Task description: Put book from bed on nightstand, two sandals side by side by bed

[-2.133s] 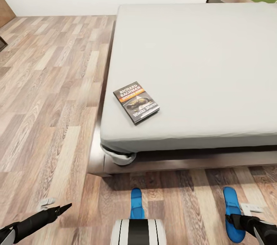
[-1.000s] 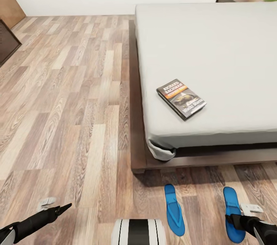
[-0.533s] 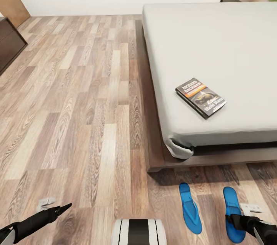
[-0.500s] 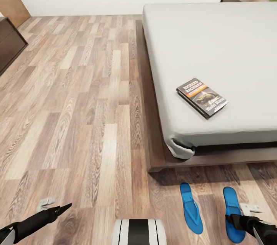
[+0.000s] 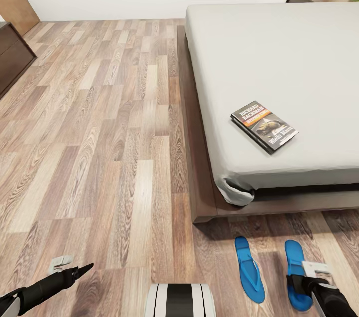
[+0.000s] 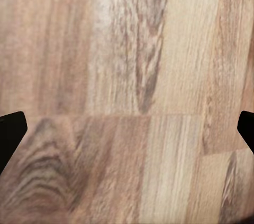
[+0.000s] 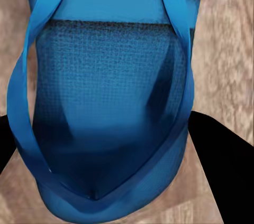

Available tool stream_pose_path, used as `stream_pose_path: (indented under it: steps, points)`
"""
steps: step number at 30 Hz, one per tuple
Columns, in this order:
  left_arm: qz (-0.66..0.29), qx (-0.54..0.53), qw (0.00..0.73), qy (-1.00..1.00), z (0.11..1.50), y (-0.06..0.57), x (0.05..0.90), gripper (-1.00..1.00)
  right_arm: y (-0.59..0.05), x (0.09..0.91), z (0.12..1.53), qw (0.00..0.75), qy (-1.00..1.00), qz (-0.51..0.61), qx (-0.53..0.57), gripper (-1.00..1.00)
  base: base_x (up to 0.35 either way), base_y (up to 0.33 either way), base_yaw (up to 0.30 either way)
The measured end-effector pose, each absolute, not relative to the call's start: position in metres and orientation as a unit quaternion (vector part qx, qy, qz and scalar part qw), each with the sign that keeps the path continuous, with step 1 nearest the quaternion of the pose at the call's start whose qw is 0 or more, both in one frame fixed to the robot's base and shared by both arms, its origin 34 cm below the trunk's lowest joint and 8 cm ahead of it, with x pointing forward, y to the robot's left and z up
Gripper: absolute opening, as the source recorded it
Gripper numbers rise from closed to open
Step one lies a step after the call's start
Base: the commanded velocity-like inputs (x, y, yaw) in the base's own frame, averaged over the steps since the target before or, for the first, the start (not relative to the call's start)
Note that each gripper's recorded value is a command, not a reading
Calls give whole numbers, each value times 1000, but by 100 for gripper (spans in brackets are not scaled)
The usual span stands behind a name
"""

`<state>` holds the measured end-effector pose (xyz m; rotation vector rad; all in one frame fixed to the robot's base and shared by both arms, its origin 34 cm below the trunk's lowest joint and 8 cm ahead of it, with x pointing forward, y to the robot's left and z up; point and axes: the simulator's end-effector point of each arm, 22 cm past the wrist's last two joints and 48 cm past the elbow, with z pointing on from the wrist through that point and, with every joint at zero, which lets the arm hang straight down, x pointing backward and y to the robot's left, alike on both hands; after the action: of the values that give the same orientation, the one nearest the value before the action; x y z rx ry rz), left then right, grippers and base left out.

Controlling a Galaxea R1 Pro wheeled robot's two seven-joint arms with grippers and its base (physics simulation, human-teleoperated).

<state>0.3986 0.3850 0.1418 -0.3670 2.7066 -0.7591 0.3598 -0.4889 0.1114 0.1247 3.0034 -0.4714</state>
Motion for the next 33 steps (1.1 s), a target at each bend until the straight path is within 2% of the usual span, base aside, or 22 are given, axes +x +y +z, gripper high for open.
stream_pose_path:
  steps: [5,8,23,25,27,33]
  points:
    - [-265,-128,153,943,142,384,399,100,-416,378,106,67,997,19,29,-100,0,0,0]
    - [-269,-129,153,942,140,378,398,100,-407,386,110,76,996,40,23,-100,0,0,0]
    - [-273,-131,153,941,138,368,398,100,-411,405,118,94,995,32,6,-100,34,-31,0]
    - [-273,-131,153,941,138,368,398,100,-421,399,116,81,997,5,-19,-100,1,0,0]
    - [-273,-131,153,941,138,368,398,100,-455,389,117,52,992,-77,-82,-100,0,0,0]
    - [-273,-131,153,941,138,368,398,100,-467,386,118,41,988,-107,-107,-100,0,0,0]
